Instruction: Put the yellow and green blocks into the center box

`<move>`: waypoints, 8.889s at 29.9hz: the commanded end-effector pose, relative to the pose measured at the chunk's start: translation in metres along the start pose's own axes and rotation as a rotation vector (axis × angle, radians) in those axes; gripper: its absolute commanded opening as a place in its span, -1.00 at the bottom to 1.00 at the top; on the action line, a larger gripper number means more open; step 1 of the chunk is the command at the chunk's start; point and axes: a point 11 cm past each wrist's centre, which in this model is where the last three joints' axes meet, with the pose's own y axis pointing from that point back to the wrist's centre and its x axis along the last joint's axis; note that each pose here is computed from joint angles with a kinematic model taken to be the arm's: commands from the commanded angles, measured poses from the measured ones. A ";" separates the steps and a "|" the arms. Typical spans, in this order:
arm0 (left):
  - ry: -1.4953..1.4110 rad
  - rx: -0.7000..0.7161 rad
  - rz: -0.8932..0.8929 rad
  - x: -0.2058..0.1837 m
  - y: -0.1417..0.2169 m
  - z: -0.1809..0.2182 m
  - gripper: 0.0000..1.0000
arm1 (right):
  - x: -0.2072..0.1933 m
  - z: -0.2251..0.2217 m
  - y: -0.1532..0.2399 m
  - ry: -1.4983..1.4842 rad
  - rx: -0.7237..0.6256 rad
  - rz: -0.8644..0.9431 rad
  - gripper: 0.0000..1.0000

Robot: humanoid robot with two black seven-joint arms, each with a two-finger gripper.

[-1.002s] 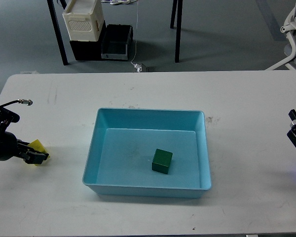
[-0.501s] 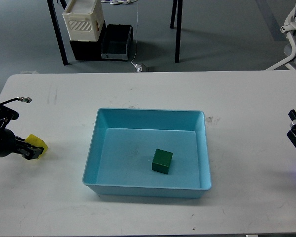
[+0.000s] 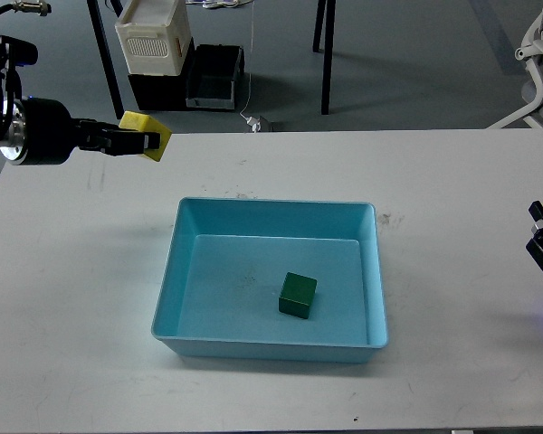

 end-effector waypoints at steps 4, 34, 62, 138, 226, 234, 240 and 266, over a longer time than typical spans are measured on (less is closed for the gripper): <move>-0.046 -0.222 -0.015 0.025 -0.043 0.087 -0.95 | 0.001 -0.001 0.001 -0.001 0.006 0.003 1.00; -0.277 -0.166 -0.432 -0.105 -0.142 0.098 0.44 | 0.008 -0.005 0.004 -0.008 0.019 0.022 1.00; -0.260 -0.147 -0.422 -0.101 -0.142 0.090 0.72 | 0.005 -0.002 -0.002 0.038 -0.002 0.026 1.00; 1.551 -1.259 0.853 0.089 0.028 -0.036 0.99 | -0.025 -0.017 -0.035 0.146 0.007 -0.044 1.00; 2.447 -1.295 1.070 -0.259 0.032 0.005 1.00 | -0.003 0.052 0.042 0.111 -0.036 -0.075 1.00; 2.417 -1.344 1.037 -0.242 0.028 0.005 1.00 | -0.012 0.077 0.038 0.122 -0.113 -0.119 1.00; 2.400 -1.361 1.017 -0.234 0.027 0.006 1.00 | -0.012 0.093 0.036 0.138 -0.164 -0.140 1.00; 2.331 -1.397 0.917 -0.206 0.016 0.015 1.00 | -0.020 0.119 0.014 0.198 -0.267 -0.177 1.00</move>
